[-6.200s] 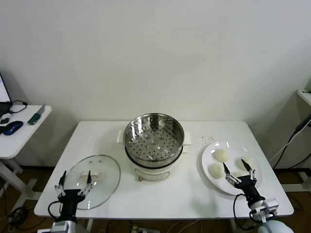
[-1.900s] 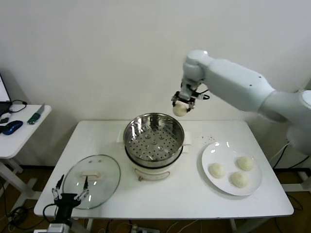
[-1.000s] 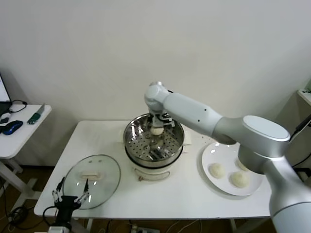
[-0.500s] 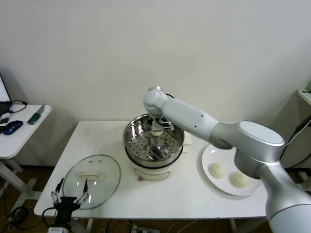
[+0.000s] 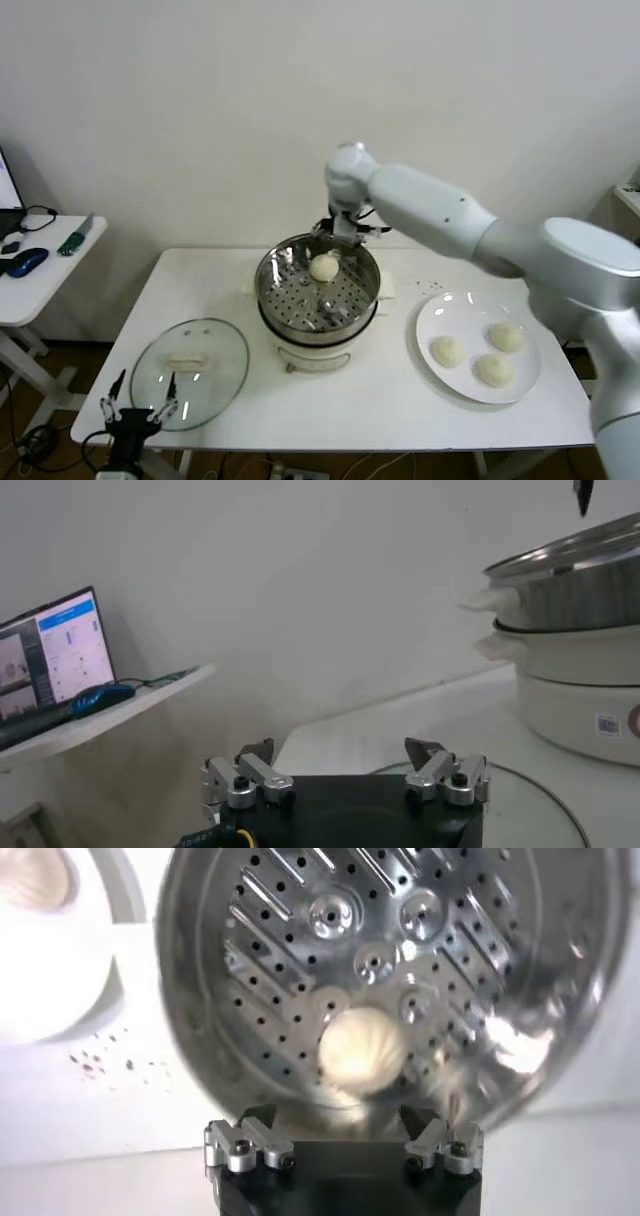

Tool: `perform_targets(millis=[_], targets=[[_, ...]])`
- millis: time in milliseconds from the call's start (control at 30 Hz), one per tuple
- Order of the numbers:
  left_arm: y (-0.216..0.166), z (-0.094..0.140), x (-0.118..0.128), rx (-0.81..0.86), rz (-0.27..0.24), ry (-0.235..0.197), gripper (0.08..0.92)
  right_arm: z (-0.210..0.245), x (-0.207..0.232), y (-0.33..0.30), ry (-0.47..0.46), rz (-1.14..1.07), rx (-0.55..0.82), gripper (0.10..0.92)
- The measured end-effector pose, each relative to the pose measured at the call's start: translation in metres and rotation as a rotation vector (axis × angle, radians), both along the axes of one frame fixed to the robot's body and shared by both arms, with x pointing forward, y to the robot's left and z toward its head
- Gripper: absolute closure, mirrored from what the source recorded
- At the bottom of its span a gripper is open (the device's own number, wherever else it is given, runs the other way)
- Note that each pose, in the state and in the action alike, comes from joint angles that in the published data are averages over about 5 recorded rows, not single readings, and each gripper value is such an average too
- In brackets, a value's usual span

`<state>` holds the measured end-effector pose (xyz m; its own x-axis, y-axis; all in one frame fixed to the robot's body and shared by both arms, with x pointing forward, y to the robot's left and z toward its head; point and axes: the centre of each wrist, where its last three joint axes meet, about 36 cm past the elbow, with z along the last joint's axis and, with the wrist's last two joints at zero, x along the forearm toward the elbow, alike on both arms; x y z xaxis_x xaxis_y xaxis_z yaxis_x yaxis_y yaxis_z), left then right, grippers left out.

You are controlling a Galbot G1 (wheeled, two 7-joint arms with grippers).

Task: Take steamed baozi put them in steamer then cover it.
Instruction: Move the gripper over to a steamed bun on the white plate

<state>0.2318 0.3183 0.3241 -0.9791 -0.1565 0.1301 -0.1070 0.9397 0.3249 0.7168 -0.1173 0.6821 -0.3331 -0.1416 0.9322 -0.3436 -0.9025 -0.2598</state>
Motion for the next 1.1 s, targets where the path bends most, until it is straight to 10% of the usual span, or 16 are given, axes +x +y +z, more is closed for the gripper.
perform_targets(millis=[533,1100], targets=[[-0.003,0.002,-0.001,-0.006,-0.021,0.004,0.177,-0.051,-0.058,-0.196,0.28,-0.829,0.275,0.2],[0.002,0.0,-0.003,0.003,-0.005,0.014,0.177,-0.185,-0.097,-0.252,0.394,-1.057,0.214,0.2]])
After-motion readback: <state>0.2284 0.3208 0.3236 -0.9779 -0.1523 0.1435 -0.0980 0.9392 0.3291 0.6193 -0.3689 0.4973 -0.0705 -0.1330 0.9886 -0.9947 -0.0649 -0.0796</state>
